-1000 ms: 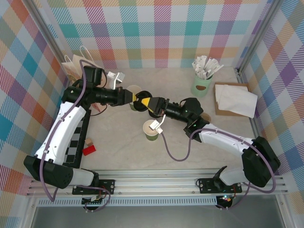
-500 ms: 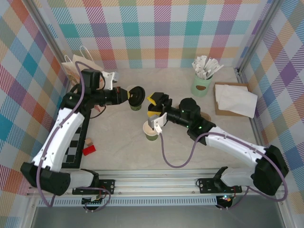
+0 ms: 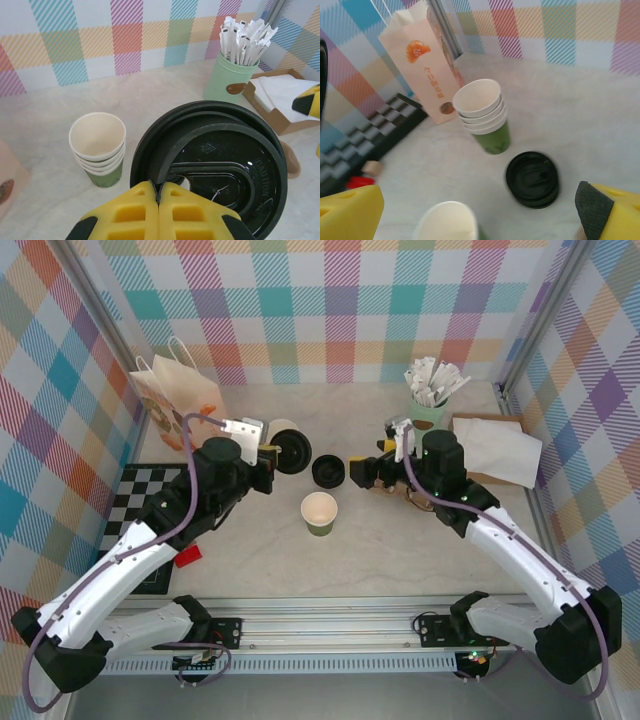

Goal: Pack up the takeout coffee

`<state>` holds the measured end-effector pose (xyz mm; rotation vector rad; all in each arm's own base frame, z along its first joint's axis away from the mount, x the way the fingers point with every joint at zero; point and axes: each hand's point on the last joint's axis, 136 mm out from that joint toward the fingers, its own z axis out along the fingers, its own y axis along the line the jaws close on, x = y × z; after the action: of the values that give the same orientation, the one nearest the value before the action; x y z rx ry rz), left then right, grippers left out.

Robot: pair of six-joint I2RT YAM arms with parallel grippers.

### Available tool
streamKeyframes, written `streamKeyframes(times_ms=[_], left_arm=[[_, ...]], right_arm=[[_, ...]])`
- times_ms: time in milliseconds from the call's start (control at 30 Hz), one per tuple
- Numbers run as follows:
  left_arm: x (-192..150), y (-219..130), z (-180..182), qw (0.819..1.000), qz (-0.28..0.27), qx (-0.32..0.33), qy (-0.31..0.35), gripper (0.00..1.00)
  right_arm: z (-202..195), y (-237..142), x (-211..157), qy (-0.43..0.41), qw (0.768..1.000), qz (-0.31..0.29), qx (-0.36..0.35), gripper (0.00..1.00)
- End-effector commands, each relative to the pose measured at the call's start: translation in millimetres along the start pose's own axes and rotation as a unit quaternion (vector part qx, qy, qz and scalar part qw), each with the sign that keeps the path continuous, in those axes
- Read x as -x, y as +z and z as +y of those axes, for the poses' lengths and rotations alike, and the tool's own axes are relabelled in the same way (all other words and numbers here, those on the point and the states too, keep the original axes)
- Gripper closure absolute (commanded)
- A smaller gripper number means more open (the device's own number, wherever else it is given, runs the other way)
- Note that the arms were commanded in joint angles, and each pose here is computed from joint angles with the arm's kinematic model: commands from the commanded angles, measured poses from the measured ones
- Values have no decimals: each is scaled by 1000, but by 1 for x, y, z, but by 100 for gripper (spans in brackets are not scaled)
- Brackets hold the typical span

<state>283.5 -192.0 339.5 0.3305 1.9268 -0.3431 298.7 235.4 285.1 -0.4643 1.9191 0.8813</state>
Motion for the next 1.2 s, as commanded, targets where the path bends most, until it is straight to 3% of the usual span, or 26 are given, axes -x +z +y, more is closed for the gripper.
streamKeyframes(times_ms=[0,67,167,233,300,400,500,667,867,1000,1167], left_arm=[[14,4,10,998,-36,54,21,100],[3,12,7,998,-11,56,18,100],[-32,30,-3,995,84,47,0,100],[-64,39,-10,981,187,49,0,100],[-84,42,-16,966,255,47,-13,100],[-109,45,-27,950,306,34,-53,100],[-126,48,-31,943,322,32,-80,100],[-133,59,-47,946,309,-5,-101,100],[-135,58,-38,967,245,1,-68,100],[-144,60,-40,961,270,2,-57,100],[-155,71,-47,956,290,-2,-52,100]], right_arm=[[35,-4,2,140,985,40,92,0],[37,-4,-5,157,981,72,91,0],[25,-2,-27,195,970,141,45,0],[13,-1,-47,224,958,180,6,0],[14,2,-61,244,947,211,11,0],[14,5,-80,260,934,244,19,3],[5,9,-97,284,924,258,4,9],[21,21,-112,319,899,289,81,20],[18,22,-124,297,906,288,91,22],[13,26,-138,306,899,302,89,27],[13,31,-141,290,907,286,109,28]])
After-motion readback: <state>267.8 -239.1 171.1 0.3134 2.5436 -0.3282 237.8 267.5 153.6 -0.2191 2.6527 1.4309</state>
